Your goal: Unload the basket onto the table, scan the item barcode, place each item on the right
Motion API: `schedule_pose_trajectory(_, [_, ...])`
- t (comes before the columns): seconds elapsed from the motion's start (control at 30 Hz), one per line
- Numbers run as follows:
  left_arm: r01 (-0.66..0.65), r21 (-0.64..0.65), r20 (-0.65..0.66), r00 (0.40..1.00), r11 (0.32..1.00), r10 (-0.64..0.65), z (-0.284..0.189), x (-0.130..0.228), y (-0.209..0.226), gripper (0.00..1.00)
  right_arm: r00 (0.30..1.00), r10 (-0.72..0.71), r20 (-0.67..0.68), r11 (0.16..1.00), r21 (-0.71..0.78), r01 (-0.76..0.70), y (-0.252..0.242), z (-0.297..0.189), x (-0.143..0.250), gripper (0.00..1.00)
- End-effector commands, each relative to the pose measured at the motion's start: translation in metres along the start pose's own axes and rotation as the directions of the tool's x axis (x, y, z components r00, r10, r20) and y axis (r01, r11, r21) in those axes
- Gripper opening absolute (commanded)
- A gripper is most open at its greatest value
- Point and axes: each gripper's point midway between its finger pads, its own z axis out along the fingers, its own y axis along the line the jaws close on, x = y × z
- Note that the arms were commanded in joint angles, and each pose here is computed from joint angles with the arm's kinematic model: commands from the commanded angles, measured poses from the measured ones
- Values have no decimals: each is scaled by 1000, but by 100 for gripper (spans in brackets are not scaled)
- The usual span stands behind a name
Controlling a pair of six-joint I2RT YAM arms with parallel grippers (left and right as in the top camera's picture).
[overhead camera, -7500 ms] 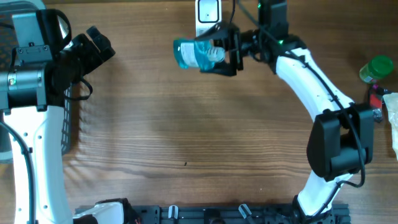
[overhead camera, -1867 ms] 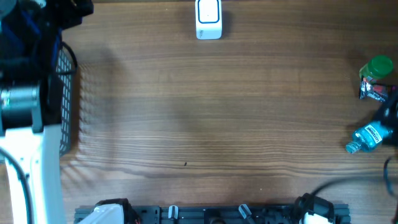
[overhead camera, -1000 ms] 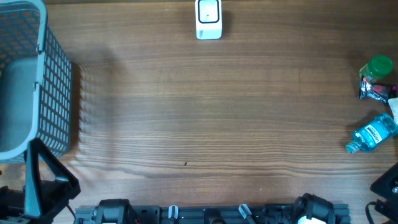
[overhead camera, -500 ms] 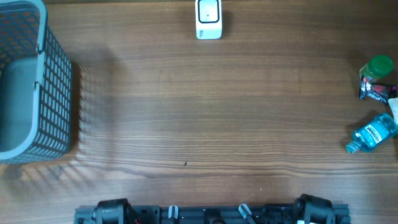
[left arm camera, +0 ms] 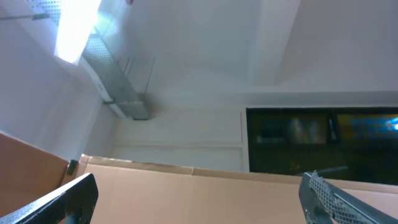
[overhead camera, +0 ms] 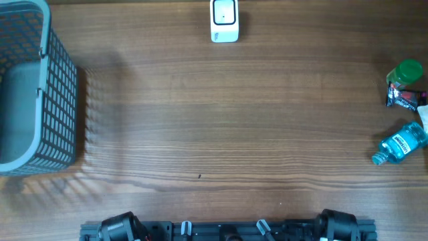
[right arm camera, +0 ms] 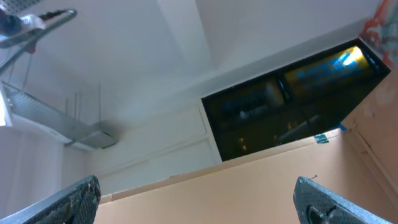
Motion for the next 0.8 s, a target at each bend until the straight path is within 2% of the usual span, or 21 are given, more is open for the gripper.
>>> schedule_pose_trajectory(0.0, [70, 64, -34, 997, 996, -67, -1, 6, -11, 100, 999, -20, -30, 999, 26, 21, -17, 8, 29, 100])
schedule_pose_trajectory(0.07, [76, 139, -79, 995, 987, -65, -1, 21, -22, 100, 998, -50, -28, 998, -50, 49, -14, 17, 49, 100])
schedule_pose_trajectory(0.13, [73, 145, -67, 996, 987, -64, 3, 40, -17, 100, 990, -138, -22, 976, -172, 132, -13, 26, 86, 100])
schedule_pose_trajectory(0.27, [70, 152, -50, 997, 986, -63, 3, 86, -5, 100, 984, -161, -81, 978, -150, 147, -51, 28, 155, 100])
schedule_pose_trajectory(0.33, [80, 136, -95, 993, 987, -67, -3, 128, 5, 100, 974, -150, -172, 985, -116, 131, -76, 21, 203, 100])
schedule_pose_trajectory(0.5, [95, 154, -156, 985, 983, -71, -23, 192, 14, 100, 935, -122, -334, 992, -51, 111, -116, -2, 278, 100])
schedule_pose_trajectory(0.6, [120, 154, -247, 966, 981, -79, -38, 233, 18, 100, 916, -104, -387, 994, -28, 101, -131, -18, 309, 100])
schedule_pose_trajectory(0.77, [142, 112, -347, 933, 984, -95, -60, 281, 29, 100, 908, -101, -407, 995, -18, 102, -141, -30, 328, 100])
